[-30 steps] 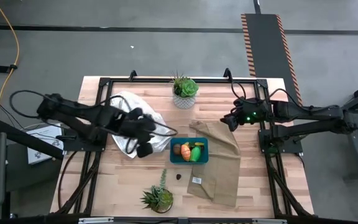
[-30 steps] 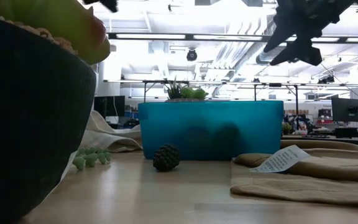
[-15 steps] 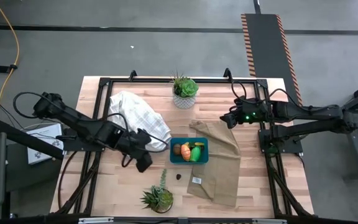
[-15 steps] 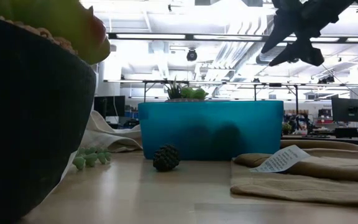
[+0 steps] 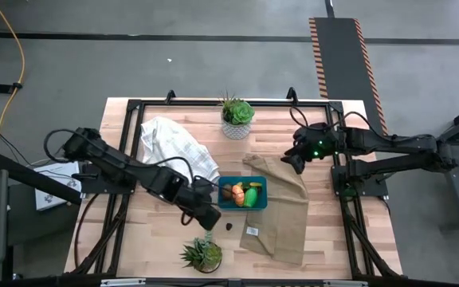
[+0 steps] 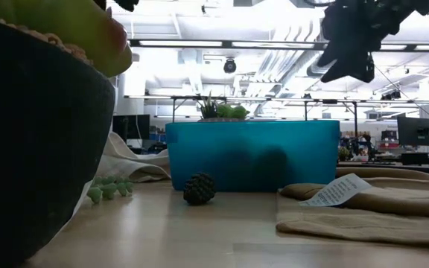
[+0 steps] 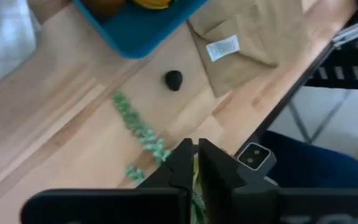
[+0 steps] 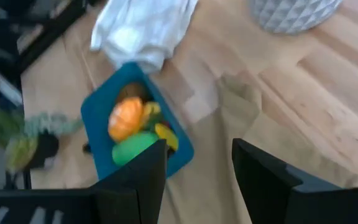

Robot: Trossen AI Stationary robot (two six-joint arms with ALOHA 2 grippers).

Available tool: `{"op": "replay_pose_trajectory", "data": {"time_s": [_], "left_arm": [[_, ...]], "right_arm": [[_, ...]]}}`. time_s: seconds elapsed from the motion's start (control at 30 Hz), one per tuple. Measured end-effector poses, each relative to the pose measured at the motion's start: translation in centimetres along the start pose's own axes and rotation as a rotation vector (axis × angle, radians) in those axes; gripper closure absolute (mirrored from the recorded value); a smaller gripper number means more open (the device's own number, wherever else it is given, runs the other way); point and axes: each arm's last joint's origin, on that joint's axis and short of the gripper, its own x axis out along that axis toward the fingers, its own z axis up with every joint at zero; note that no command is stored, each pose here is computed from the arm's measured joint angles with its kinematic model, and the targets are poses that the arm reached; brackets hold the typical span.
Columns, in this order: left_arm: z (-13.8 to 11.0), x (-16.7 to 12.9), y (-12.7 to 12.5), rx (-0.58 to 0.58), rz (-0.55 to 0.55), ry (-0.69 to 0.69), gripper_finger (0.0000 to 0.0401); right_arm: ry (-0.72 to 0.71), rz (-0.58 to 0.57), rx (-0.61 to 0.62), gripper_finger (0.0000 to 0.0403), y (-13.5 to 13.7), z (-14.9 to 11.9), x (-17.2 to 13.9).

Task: Pick and placing Produce into tupperware
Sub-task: Put the blackberry into the blue bin

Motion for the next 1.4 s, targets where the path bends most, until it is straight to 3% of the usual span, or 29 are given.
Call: {"op": "replay_pose_trajectory", "data": {"time_s": [0.27, 0.47, 0.8, 1.0, 1.1, 1.17, 1.23, 1.3, 1.4], "left_arm": [[1.0, 0.7, -3.5, -0.019, 0.128, -0.006, 0.0397], [1.6, 2.6, -5.9, -0.051, 0.137, -0.007, 0.0388], [1.3, 6.8, -5.3, -0.093, 0.309, 0.025, 0.0386], [1.3, 9.2, -5.7, -0.102, 0.275, 0.024, 0.0386], [1.2, 10.0, -5.3, -0.088, 0.314, 0.034, 0.0386], [1.3, 10.8, -5.9, -0.090, 0.260, 0.021, 0.0386], [1.1, 11.1, -5.2, -0.075, 0.317, 0.041, 0.0386], [1.1, 12.0, -5.7, -0.082, 0.273, 0.041, 0.0386], [1.0, 12.5, -5.3, -0.089, 0.308, 0.057, 0.0382]], "right_arm": [[0.065, 0.079, -0.099, 0.0229, 0.2, -0.3, -0.1], [0.086, 0.094, -0.127, 0.0229, 0.1, -0.7, -0.6], [0.094, 0.112, -0.174, 0.0229, 0.0, -1.0, -1.3], [0.111, 0.103, -0.173, 0.0229, -0.1, -1.1, -1.2], [0.103, 0.107, -0.171, 0.0229, -0.1, -1.0, -1.2], [0.105, 0.106, -0.168, 0.0229, -0.1, -1.1, -1.2], [0.100, 0.109, -0.169, 0.0229, 0.0, -1.0, -1.2], [0.107, 0.105, -0.168, 0.0229, -0.1, -1.1, -1.2], [0.105, 0.106, -0.168, 0.0229, -0.1, -1.0, -1.2]]}}
